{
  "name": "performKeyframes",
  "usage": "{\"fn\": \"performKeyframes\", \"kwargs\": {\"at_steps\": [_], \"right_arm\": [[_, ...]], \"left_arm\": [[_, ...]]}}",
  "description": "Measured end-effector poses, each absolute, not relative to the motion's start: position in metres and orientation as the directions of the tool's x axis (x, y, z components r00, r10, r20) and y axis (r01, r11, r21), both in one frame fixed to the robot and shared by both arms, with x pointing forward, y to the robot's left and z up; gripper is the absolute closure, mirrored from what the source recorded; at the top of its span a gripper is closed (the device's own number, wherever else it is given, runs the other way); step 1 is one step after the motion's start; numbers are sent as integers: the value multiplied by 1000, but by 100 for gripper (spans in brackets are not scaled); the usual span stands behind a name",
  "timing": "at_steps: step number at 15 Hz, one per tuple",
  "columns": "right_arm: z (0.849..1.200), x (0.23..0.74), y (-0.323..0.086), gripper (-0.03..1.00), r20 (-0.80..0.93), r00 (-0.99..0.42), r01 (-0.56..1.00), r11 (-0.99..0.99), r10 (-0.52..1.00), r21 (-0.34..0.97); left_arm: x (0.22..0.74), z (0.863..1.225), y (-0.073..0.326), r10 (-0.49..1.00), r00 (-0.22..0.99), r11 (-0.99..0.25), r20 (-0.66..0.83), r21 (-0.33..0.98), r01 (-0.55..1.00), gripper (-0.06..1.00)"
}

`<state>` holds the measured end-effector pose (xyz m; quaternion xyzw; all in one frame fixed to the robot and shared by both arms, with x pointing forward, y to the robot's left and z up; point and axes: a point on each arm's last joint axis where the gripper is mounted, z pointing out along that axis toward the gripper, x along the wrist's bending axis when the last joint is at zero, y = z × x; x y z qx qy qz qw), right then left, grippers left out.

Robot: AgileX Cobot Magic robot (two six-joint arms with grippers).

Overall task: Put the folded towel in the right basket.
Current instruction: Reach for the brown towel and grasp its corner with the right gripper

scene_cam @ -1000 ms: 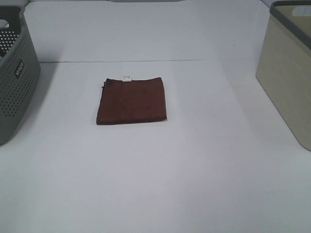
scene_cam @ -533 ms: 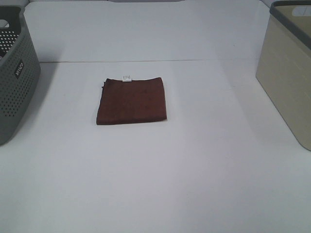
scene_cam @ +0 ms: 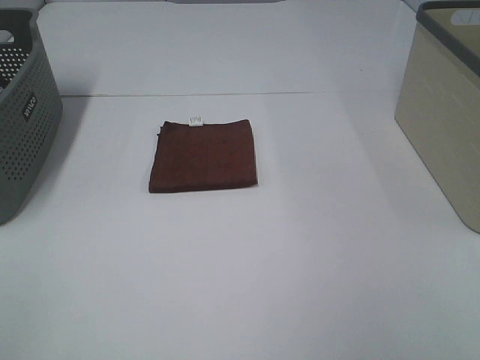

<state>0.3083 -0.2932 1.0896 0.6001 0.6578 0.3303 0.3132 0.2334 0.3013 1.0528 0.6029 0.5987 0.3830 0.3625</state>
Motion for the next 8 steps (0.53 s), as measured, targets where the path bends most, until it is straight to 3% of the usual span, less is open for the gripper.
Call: {"fn": "performKeyframes", "kwargs": {"at_steps": [1, 5, 8], "right_arm": [[1109, 341, -294, 4, -28, -99, 620, 83, 995, 780], [1126, 408, -288, 4, 44, -151, 696, 75, 988, 714], [1118, 461, -274, 6, 174, -263, 752, 88, 949, 653]], "left_arm": [[233, 1053, 301, 1000, -10, -20, 28, 896, 444, 6], [233, 1053, 301, 1000, -10, -20, 28, 896, 444, 6], [233, 1053, 301, 1000, -10, -20, 28, 896, 444, 6]]}}
